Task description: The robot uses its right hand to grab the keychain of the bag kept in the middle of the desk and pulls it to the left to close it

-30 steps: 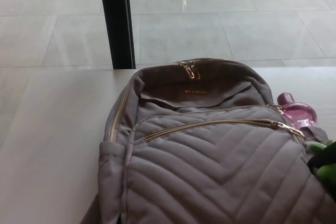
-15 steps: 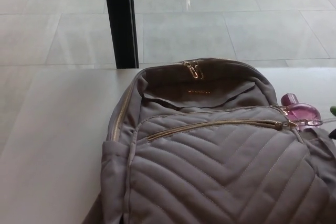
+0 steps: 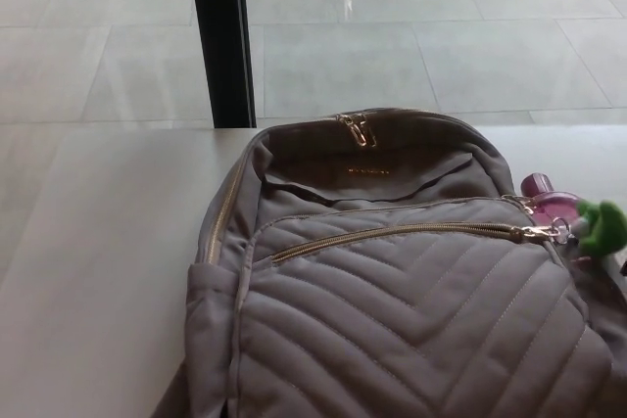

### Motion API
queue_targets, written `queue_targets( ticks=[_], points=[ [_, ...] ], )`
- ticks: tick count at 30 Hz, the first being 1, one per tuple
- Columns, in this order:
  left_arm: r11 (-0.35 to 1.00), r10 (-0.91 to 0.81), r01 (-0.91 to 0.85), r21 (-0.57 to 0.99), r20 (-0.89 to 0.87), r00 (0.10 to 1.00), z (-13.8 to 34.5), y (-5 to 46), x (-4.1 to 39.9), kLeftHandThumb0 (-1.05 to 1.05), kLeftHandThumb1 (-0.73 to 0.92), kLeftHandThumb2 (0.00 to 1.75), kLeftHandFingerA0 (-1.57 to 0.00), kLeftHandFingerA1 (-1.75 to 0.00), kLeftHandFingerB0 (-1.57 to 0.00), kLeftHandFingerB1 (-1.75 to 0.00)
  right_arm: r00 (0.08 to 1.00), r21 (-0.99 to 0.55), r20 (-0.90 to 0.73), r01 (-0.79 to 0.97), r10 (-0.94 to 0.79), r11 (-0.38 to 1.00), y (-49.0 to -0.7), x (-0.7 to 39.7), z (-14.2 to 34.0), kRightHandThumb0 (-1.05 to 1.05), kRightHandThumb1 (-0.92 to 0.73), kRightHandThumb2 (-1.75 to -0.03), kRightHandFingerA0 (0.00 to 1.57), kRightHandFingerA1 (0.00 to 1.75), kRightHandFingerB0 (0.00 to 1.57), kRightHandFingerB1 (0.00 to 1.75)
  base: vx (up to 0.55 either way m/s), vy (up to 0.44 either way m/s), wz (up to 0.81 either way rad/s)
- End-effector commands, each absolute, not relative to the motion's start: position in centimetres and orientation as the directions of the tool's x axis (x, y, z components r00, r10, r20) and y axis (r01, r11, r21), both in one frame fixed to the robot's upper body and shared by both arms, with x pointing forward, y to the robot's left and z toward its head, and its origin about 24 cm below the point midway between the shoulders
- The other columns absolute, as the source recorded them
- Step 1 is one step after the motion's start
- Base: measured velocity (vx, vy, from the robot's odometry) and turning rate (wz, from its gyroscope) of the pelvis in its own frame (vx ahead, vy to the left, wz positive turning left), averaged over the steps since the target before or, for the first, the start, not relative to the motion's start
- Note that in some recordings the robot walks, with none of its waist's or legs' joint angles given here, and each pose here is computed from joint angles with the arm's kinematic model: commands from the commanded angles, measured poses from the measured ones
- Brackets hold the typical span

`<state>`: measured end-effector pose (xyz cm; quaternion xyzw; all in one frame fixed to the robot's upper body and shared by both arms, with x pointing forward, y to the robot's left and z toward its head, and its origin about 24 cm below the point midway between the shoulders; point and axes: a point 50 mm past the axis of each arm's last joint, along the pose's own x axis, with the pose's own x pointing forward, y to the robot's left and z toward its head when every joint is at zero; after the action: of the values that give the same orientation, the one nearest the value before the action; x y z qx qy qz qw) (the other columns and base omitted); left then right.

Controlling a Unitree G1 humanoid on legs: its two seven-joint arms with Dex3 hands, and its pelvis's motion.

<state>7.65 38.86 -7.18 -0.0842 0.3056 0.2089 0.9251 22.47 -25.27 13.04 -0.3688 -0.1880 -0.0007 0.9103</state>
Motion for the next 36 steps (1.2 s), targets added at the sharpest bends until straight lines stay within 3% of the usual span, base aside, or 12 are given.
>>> queue_targets(
  ticks=[1, 12, 13, 14, 18, 19, 21, 27, 28, 34, 35, 36],
  points=[
    [0.894, 0.360, -0.448, -0.005, -0.587, 0.725, -6.6, 39.5, 7.7, -1.05, 0.76, 0.79, -0.91, -1.19, -0.92, -1.09, 0.887, -0.725, 0.387, 0.123, 0.253, 0.678, -23.5, 23.7, 15.0, -0.27, -0.49, -1.16, 0.94, 1.75, 0.75, 1.53, 0.00, 0.000, 0.00],
    [0.893, 0.357, -0.449, -0.003, -0.601, 0.715, -6.8, 39.5, 7.0, -1.05, 0.75, 0.77, -0.91, -1.18, -0.90, -1.11, 0.843, -0.736, 0.423, 0.106, 0.333, 0.669, -20.2, 25.2, 16.9, -0.25, -0.50, -1.16, 0.95, 1.75, 0.77, 1.51, 0.00, 0.000, 0.00],
    [0.893, 0.367, -0.450, 0.011, -0.598, 0.712, -6.7, 39.6, 6.9, -1.05, 0.75, 0.79, -0.91, -1.17, -0.90, -1.11, 0.880, -0.751, 0.360, 0.076, 0.310, 0.656, -20.6, 25.2, 16.8, -0.31, -0.51, -1.12, 1.20, 1.36, 0.93, 1.18, 0.00, 0.000, 0.00],
    [0.890, 0.370, -0.455, 0.009, -0.596, 0.713, -6.7, 39.6, 6.8, -1.05, 0.76, 0.78, -0.92, -1.18, -0.91, -1.11, 0.900, -0.766, 0.315, 0.055, 0.300, 0.640, -20.9, 25.2, 16.8, -0.20, -0.56, -1.05, 0.90, 1.74, 0.76, 1.41, 0.00, 0.000, 0.00],
    [0.887, 0.371, -0.461, 0.006, -0.605, 0.704, -6.7, 39.7, 6.5, -1.05, 0.78, 0.77, -0.92, -1.16, -0.92, -1.09, 0.955, -0.811, 0.169, -0.006, 0.244, 0.584, -22.7, 25.2, 17.1, -0.19, -0.72, -0.74, 0.88, 1.66, 0.66, 0.61, 0.00, 0.000, 0.00],
    [0.889, 0.368, -0.458, 0.008, -0.607, 0.704, -6.8, 39.7, 6.5, -1.05, 0.77, 0.78, -0.92, -1.15, -0.93, -1.08, 0.960, -0.828, 0.145, -0.014, 0.239, 0.560, -23.2, 25.1, 17.4, -0.33, -0.58, -0.97, 1.19, 1.35, 0.50, 0.63, 0.00, 0.000, 0.00],
    [0.892, 0.362, -0.452, 0.007, -0.611, 0.704, -6.8, 39.7, 6.6, -1.05, 0.78, 0.78, -0.92, -1.16, -0.92, -1.09, 0.973, -0.859, 0.100, -0.022, 0.209, 0.512, -24.3, 24.8, 18.5, -0.39, -0.73, -0.61, 0.93, 1.65, 0.44, 0.41, 0.00, 0.000, 0.00],
    [0.891, 0.362, -0.454, 0.006, -0.613, 0.702, -6.9, 39.5, 6.6, -1.05, 0.77, 0.80, -0.93, -1.15, -0.94, -1.07, 0.979, -0.876, 0.137, 0.048, 0.153, 0.480, -26.4, 24.5, 21.3, -0.39, -0.72, -0.62, 0.87, 1.66, 0.30, 0.37, 0.00, 0.000, 0.00],
    [0.891, 0.363, -0.454, 0.009, -0.615, 0.700, -6.9, 39.6, 6.6, -1.05, 0.76, 0.78, -0.90, -1.16, -0.92, -1.07, 0.974, -0.878, 0.174, 0.087, 0.145, 0.470, -27.0, 24.5, 22.3, -0.50, -0.48, -0.82, 1.10, 1.34, 0.31, 0.50, 0.00, 0.000, 0.00],
    [0.893, 0.359, -0.449, 0.008, -0.615, 0.702, -6.8, 39.6, 6.7, -1.05, 0.76, 0.78, -0.93, -1.13, -0.92, -1.06, 0.966, -0.872, 0.250, 0.191, 0.073, 0.451, -28.7, 24.5, 23.9, -0.53, -0.50, -0.93, 1.07, 1.14, 0.28, 0.49, 0.00, 0.000, 0.00],
    [0.895, 0.358, -0.447, 0.008, -0.612, 0.706, -6.8, 39.6, 6.7, -1.05, 0.76, 0.78, -0.94, -1.13, -0.93, -1.06, 0.966, -0.873, 0.251, 0.196, 0.068, 0.448, -28.9, 24.6, 24.0, -0.59, -0.63, -0.62, 1.06, 1.29, 0.41, 0.36, 0.00, 0.000, 0.00],
    [0.896, 0.356, -0.445, 0.007, -0.611, 0.707, -6.8, 39.6, 6.7, -1.05, 0.76, 0.77, -0.95, -1.13, -0.95, -1.04, 0.967, -0.873, 0.247, 0.196, 0.058, 0.446, -29.1, 24.6, 23.9, -0.64, -0.56, -0.92, 1.07, 1.22, 0.33, 0.48, 0.00, 0.000, 0.00]
  ],
)
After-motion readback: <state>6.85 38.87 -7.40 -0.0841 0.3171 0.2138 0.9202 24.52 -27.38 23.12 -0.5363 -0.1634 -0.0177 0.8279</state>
